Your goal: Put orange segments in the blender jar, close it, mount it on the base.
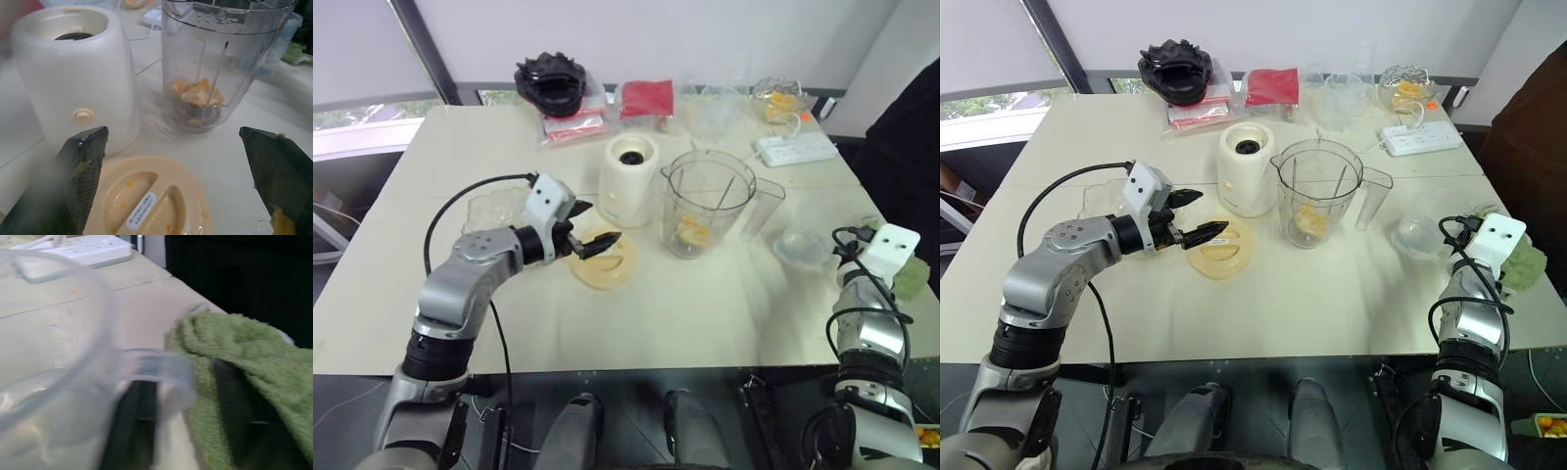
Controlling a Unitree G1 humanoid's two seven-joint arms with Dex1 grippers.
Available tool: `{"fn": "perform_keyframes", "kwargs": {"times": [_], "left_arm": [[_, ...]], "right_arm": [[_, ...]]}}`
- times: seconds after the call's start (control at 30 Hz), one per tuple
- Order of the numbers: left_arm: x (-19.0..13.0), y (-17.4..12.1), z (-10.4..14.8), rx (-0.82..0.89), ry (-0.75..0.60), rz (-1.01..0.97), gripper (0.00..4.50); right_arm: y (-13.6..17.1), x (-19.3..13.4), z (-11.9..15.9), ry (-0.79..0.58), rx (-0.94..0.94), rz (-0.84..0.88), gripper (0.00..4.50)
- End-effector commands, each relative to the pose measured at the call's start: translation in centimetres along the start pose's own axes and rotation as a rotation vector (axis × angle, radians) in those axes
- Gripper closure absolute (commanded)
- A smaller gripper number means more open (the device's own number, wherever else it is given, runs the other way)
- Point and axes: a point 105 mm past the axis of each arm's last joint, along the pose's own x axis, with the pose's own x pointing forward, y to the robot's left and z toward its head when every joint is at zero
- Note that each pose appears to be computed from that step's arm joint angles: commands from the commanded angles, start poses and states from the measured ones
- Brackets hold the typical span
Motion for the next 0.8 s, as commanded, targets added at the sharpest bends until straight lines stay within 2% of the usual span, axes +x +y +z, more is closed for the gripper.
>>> {"fn": "perform_keyframes", "kwargs": {"times": [0.03, 0.4, 0.8], "left_arm": [[-0.2, -0.2, 1.4, 0.042, -0.037, -0.005, 0.0], [-0.1, -0.2, 1.5, 0.049, -0.042, -0.011, 0.0], [0.2, -0.5, 1.4, 0.042, -0.05, -0.022, 0.0]], "right_arm": [[-0.6, 0.1, 0.9, -0.03, -0.006, -0.017, 4.44], [-0.1, -1.2, -0.1, -0.025, 0.039, -0.011, 4.44], [1.5, -2.9, 3.6, -0.187, 0.26, 0.041, 4.44]]}}
